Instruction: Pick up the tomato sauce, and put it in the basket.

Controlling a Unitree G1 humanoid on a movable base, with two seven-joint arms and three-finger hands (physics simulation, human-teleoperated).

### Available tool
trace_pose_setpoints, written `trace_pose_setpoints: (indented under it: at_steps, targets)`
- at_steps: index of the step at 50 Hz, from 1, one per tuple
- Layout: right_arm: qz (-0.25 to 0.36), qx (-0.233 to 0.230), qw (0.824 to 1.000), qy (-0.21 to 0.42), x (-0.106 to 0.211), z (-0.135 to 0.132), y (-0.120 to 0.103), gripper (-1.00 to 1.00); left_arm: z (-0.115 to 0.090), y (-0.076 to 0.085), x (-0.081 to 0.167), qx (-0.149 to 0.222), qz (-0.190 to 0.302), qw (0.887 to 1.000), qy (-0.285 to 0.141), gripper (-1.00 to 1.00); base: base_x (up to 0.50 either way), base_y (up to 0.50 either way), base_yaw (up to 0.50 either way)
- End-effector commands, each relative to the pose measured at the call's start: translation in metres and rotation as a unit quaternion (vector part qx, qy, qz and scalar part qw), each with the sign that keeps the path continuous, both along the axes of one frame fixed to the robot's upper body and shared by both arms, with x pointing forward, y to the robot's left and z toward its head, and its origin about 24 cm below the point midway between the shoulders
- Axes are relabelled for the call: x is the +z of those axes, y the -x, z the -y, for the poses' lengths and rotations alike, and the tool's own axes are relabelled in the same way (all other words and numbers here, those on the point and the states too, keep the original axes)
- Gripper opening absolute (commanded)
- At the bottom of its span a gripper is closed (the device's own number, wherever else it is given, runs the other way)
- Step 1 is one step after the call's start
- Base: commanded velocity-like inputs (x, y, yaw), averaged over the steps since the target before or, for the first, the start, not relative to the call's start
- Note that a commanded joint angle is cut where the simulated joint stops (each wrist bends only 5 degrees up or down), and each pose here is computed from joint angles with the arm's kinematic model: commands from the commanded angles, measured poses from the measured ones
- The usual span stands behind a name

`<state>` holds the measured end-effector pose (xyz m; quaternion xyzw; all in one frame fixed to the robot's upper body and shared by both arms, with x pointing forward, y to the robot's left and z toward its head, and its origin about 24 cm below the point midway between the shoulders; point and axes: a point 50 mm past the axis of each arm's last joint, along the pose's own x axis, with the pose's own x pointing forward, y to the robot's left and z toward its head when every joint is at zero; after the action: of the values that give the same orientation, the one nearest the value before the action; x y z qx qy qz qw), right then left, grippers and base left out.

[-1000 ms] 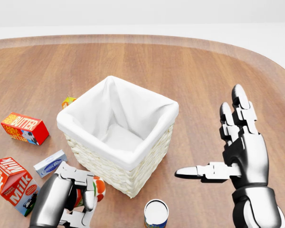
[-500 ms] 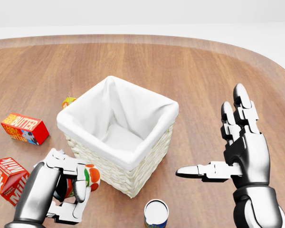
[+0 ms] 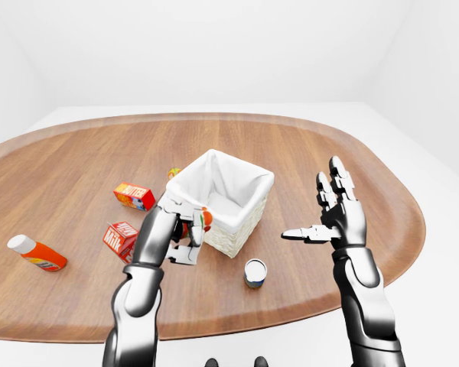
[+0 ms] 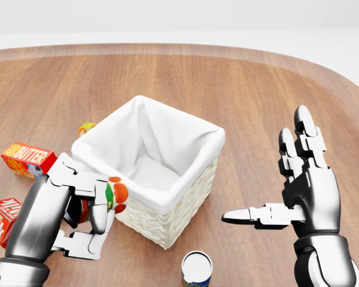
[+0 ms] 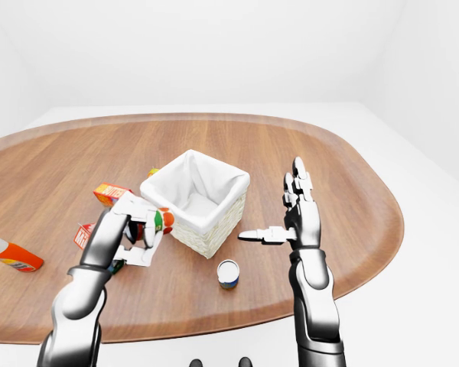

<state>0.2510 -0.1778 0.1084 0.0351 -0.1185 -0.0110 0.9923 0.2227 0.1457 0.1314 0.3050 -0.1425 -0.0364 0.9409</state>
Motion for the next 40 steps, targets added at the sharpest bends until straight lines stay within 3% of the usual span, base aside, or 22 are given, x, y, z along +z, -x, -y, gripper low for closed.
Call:
trace_pose_setpoints:
  at_steps: [1, 10, 18, 34, 40]
  targets:
    - [0.001, 0.000, 1.000, 0.000, 0.000, 0.000, 0.000, 1.00, 0.003, -0.002, 0.025, -0.016, 0.051, 0.999, -0.006, -1.00, 0.00, 0.00, 0.00]
    - [-0.002, 0.000, 1.000, 0.000, -0.001, 0.000, -0.001, 1.00, 0.008, -0.004, 0.039, -0.029, 0.080, 0.996, -0.018, -1.00, 0.00, 0.00, 0.00]
    - [-0.007, 0.000, 1.000, -0.001, -0.003, 0.001, -0.002, 1.00, 0.011, -0.020, 0.041, -0.030, 0.082, 0.996, -0.022, -1.00, 0.00, 0.00, 0.00]
    - [-0.008, -0.001, 1.000, -0.002, -0.004, 0.002, -0.003, 1.00, 0.018, -0.036, 0.044, -0.036, 0.085, 0.995, -0.027, -1.00, 0.00, 0.00, 0.00]
    - [-0.012, -0.001, 1.000, -0.003, -0.005, 0.002, -0.004, 1.00, 0.019, -0.053, 0.043, -0.029, 0.077, 0.996, -0.026, -1.00, 0.00, 0.00, 0.00]
